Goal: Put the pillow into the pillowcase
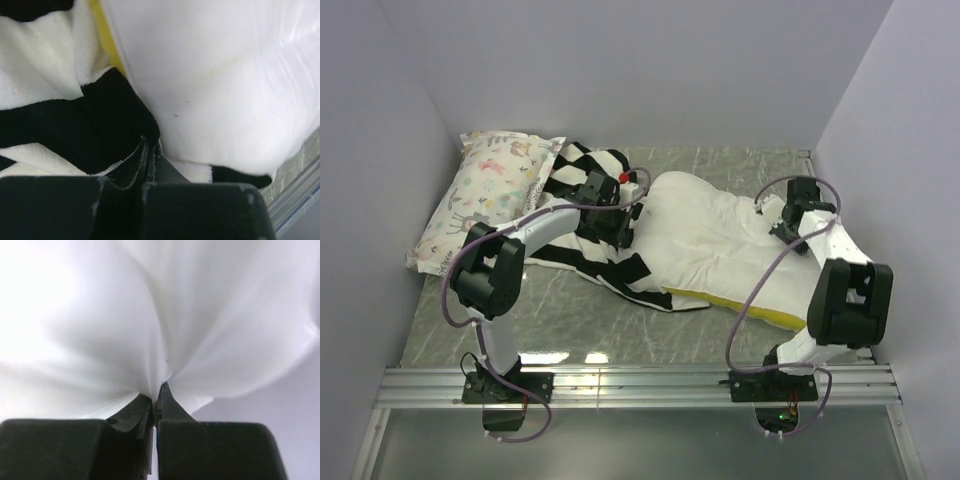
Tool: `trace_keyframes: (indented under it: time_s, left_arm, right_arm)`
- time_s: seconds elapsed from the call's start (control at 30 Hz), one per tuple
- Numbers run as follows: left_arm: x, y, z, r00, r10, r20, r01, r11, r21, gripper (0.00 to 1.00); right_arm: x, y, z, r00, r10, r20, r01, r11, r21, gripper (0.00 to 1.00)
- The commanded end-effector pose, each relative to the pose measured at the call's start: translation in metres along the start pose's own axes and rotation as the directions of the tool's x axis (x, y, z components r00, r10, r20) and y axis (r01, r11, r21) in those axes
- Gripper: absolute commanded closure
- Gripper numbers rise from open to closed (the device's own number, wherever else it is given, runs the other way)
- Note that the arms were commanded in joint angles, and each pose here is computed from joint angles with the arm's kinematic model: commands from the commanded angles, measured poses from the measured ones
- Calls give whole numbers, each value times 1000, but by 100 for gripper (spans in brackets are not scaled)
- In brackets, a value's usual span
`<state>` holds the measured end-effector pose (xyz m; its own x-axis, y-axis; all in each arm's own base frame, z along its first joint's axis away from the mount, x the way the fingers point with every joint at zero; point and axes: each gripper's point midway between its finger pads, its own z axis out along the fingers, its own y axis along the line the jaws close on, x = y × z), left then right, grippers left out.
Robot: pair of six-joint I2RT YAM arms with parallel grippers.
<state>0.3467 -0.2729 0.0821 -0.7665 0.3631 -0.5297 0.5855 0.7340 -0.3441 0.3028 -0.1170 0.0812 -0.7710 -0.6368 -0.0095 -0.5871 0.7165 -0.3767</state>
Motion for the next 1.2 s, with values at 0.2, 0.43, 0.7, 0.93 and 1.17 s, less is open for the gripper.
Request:
trace_keyframes:
  time_s: [0.2,0.43,0.7,0.93,1.17]
  left_arm:
    - [-11,-14,0,1000,-17,19,15,997,76,100]
    - [-9,-18,-1,1000,-12,22,10,996,94,100]
    - [-13,-15,0,999,-27,43,23,996,88,100]
    - [-14,-15,-5,997,-45,62,39,995,93,100]
    - [-27,-13,-25,991,-75,112,62,991,117,92]
  right_arm:
    - [-94,-46,-98,882,-172,438,99,978,185,16]
    - [-166,6,-149,778,110,618,23,979,-203,1]
    - [-272,85,-109,796,125,592,51,961,-271,0]
    - [-272,143,-52,898,136,418,51,912,-406,2]
    - [-221,179,-44,912,52,408,171,854,-491,100]
